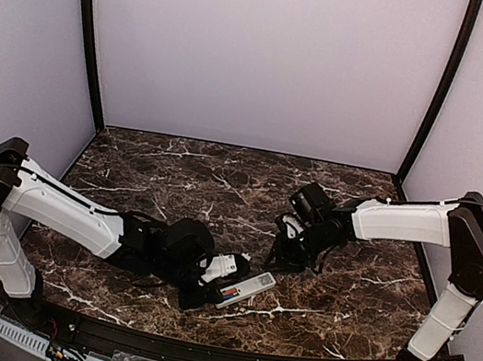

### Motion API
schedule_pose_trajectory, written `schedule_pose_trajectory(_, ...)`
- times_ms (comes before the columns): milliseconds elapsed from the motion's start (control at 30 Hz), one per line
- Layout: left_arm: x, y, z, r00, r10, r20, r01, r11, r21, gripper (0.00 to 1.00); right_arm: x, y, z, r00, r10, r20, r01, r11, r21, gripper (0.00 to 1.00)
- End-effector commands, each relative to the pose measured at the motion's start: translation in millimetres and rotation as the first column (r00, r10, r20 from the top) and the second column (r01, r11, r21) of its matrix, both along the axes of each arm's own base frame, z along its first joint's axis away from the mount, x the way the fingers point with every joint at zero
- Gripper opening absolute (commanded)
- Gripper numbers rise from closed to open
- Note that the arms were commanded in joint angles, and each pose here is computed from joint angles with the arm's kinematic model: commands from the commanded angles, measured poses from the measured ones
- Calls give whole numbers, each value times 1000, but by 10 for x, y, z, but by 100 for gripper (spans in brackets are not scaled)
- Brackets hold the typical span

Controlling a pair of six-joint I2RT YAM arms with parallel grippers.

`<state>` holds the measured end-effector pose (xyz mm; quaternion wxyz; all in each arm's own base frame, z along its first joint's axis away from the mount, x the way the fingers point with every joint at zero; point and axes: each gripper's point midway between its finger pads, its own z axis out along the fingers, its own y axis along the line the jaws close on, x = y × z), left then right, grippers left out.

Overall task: Load the batteries into the remote control
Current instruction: Adjust the battery in the battery compartment.

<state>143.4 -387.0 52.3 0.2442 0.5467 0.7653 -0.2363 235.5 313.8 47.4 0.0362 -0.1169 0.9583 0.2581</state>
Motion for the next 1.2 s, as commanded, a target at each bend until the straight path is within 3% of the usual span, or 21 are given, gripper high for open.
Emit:
schedule_pose_trajectory(0, -18, 148, 141, 998, 60, -16, -61, 997, -44, 10, 64, -26, 60, 998, 38, 40, -36, 998, -51, 27)
schedule_pose_trajectory(67, -7, 242, 170, 993, 117, -23, -118, 991, -66, 16, 85, 6, 153, 997, 56, 61, -53, 998, -40, 27)
schedule_pose_trajectory(200, 19, 443, 190, 975, 219, -22, -220, 966, -135, 45, -30, 179, 369, 988, 108, 111, -114, 992, 48, 29)
schedule_pose_trajectory(333, 33, 485, 119, 975, 177, 136, -152, 973, -177, 56, -278, 461, 538, 972, 167, 163, -193, 968, 159, 32)
schedule_pose_trajectory(433, 123, 410, 124, 956, 174, 236, -123, 968, -218, 59, -456, 649, 627, 969, 192, 158, -229, 937, 263, 32)
schedule_pose_trajectory(533, 138, 354, -48, 943, 146, 298, -89, 977, -194, 61, -505, 692, 626, 971, 183, 152, -221, 929, 298, 34)
schedule_pose_trajectory(667, 129, 222, -92, 926, 127, 356, -27, 962, -273, 65, -519, 679, 622, 973, 171, 156, -213, 926, 312, 34)
schedule_pose_trajectory(967, -69, 183, -295, 960, 68, 272, 24, 946, -323, 66, -639, 633, 578, 974, 158, 161, -203, 923, 327, 31)
schedule_pose_trajectory(1167, 39, 216, -472, 961, 132, 243, -66, 962, -264, 62, -799, 764, 534, 970, 198, 138, -237, 894, 380, 30)
